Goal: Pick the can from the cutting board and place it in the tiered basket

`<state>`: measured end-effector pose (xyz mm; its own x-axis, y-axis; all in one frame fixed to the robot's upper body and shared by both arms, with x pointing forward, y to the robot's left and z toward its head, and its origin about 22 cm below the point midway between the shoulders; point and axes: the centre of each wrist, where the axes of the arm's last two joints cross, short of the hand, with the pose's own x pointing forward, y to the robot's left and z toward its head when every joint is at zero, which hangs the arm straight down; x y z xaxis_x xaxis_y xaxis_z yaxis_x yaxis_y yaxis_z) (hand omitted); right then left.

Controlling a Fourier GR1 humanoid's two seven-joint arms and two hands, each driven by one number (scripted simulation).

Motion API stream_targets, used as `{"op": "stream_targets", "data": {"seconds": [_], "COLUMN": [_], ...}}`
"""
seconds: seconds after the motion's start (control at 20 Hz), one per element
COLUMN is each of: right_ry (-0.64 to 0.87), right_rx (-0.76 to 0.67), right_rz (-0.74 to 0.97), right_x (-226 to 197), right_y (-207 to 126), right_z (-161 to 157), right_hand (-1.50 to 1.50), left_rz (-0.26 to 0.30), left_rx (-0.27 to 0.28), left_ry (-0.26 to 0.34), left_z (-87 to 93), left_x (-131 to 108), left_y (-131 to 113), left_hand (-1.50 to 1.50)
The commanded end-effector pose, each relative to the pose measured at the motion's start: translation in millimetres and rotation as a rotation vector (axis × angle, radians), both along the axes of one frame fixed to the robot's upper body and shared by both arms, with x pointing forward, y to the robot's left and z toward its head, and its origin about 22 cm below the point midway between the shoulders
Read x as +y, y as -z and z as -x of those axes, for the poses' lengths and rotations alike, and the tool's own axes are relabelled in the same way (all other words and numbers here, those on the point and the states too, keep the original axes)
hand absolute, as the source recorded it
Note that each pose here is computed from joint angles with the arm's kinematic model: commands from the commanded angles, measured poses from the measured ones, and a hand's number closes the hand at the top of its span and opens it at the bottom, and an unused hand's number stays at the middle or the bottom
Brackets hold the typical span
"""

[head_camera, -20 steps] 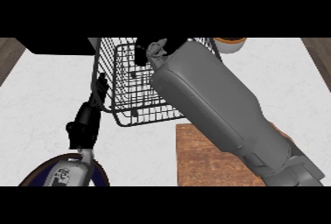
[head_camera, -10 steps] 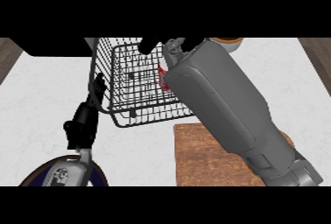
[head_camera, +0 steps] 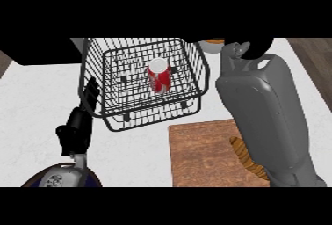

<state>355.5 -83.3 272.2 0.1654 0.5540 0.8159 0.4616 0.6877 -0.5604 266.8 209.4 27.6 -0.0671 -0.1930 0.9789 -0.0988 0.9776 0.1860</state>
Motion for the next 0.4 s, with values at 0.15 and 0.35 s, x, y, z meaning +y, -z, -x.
{"op": "stream_targets", "data": {"seconds": [0.15, 0.35], "right_ry": [0.095, 0.070], "right_rx": [-0.001, -0.016], "right_rz": [-0.181, -0.198], "right_x": [-80, -125], "right_y": [27, 40], "right_z": [66, 119], "right_hand": [-1.50, -1.50], "left_rz": [-0.003, 0.005], "left_rx": [0.010, 0.021], "left_ry": [-0.043, -0.045], "left_z": [4.2, 8.0], "left_x": [22, 29], "left_y": [-1, 12], "left_hand": [0.00, 0.00]}}
